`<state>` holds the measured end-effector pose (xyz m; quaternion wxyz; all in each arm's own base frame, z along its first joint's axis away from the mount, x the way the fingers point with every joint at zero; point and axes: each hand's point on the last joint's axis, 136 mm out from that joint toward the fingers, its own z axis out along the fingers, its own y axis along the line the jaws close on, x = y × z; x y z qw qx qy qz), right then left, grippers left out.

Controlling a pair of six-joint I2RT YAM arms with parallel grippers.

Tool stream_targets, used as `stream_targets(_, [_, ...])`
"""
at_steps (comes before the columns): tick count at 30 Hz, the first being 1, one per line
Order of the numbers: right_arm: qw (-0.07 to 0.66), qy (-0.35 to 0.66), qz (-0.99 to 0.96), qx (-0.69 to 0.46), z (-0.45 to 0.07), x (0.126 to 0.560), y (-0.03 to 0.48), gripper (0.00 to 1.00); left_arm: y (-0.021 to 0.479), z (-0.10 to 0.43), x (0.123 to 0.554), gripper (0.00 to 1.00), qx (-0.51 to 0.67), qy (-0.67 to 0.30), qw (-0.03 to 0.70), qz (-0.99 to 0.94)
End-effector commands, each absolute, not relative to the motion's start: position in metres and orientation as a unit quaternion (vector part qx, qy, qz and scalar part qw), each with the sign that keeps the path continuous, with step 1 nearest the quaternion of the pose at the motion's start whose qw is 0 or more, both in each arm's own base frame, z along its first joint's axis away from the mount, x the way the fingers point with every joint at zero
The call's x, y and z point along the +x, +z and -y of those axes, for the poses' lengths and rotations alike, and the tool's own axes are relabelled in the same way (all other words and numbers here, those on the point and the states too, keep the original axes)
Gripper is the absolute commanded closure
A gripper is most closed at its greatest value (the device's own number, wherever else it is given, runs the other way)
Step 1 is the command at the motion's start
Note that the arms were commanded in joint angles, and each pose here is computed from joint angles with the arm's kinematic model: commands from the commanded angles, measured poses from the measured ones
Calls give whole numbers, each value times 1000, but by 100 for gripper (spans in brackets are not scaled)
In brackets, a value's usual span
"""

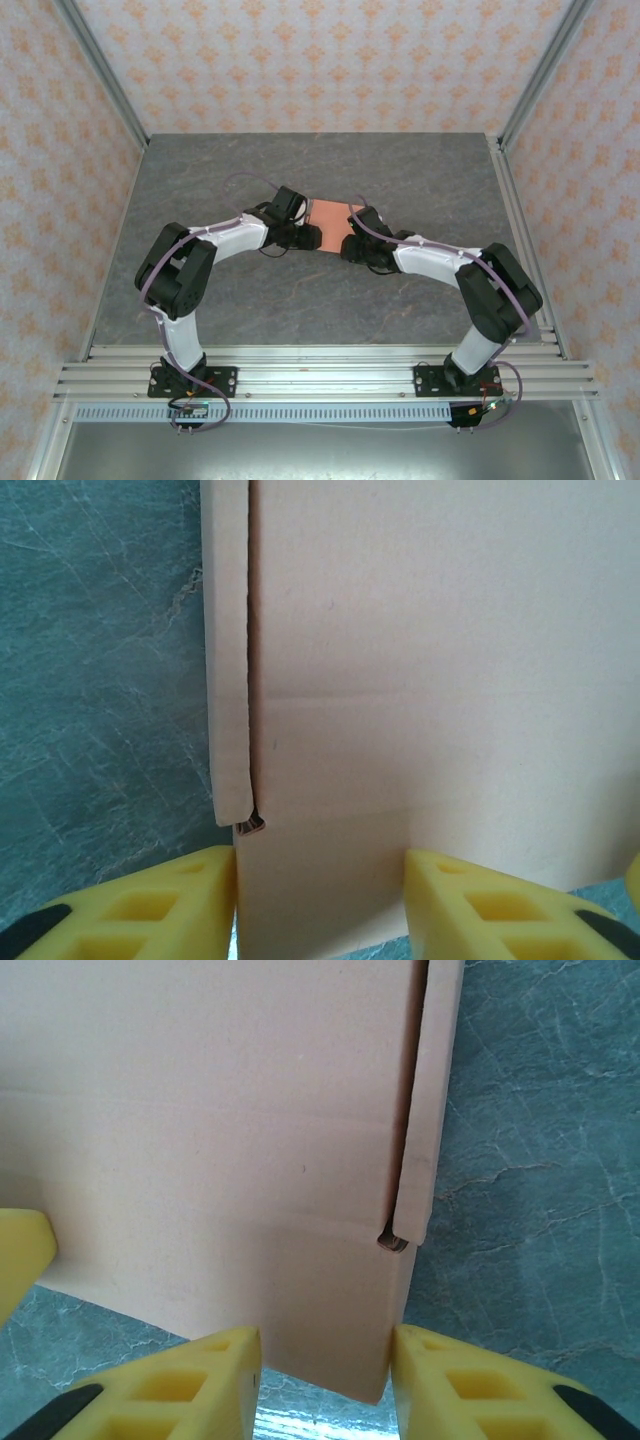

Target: Fold the paper box

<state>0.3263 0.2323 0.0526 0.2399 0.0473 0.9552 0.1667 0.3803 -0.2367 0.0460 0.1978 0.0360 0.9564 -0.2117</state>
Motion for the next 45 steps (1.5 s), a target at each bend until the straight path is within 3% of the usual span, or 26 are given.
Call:
stream_targets(1, [244,163,-955,41,-235,331,54,61,46,238,386,56,33,-208,205,-956])
stream_targets(24, [260,149,-953,43,-223,351,62,60,50,228,417,54,6,-146,211,-967])
stream_targets(37, [268,162,-948,57,-218,351,73,60,111,235,463,26,31,-138,268,-953])
stream_targets(41, [279,152,-946,70,-209,348,83,57,117,252,490,35,58,-136,259,-955])
stream_targets(45, [275,156,-945,79,-206,347,87,53,104,268,512,35,90,-149,233,-957])
